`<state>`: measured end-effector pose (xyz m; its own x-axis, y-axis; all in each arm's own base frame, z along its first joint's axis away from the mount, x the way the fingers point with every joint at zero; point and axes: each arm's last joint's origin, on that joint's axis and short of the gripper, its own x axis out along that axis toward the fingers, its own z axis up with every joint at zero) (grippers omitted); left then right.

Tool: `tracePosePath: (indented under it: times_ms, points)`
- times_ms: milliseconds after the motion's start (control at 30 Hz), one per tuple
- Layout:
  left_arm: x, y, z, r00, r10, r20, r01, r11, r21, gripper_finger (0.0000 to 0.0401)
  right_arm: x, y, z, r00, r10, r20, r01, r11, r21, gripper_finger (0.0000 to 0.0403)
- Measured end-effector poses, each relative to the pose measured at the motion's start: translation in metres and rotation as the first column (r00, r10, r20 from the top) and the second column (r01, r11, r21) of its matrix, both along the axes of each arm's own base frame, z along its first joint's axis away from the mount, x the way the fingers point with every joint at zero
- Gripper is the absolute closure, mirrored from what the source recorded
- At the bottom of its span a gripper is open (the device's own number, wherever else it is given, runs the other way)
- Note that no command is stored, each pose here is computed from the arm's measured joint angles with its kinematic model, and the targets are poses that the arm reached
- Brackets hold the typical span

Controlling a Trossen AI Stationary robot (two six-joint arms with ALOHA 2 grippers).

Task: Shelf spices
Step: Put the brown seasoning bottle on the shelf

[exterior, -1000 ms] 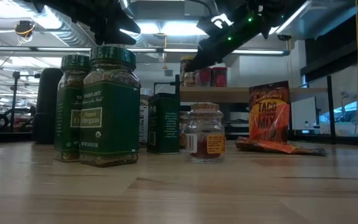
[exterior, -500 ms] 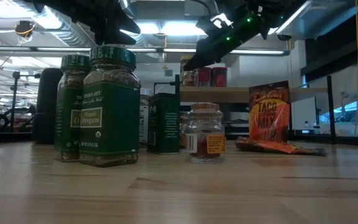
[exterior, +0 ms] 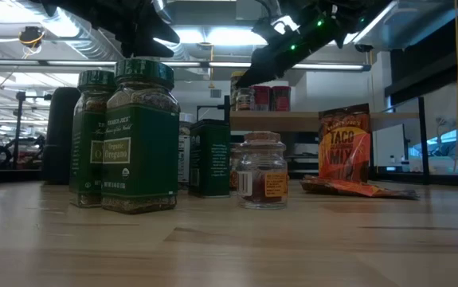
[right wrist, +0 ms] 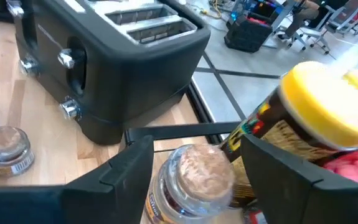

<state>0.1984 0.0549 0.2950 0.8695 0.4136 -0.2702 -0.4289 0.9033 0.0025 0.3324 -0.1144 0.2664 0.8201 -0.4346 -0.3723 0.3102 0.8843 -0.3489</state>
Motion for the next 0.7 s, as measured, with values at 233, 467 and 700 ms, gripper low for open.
tracePosePath:
  times_ms: [233, 467, 700]
  points:
    - [0.0, 0.0, -0.001, 1.0, -0.001, -0.006, 0.001, 1.0, -0.002, 0.0111, -0.019, 0.02, 0.028, 1.0, -0.011, 0.001, 0.011, 1.0, -0.025, 0.0155]
    - [0.0, 0.0, -0.001, 1.0, 0.0, -0.006, 0.0, 1.0, -0.001, 0.0111, -0.026, 0.019, 0.006, 0.981, -0.106, -0.164, 0.103, 0.994, -0.029, 0.0155]
    - [0.0, 0.0, 0.0, 1.0, 0.0, -0.005, 0.0, 1.0, -0.001, 0.0111, -0.027, 0.001, -0.02, 0.969, -0.17, -0.179, 0.17, 0.985, -0.021, 0.0155]
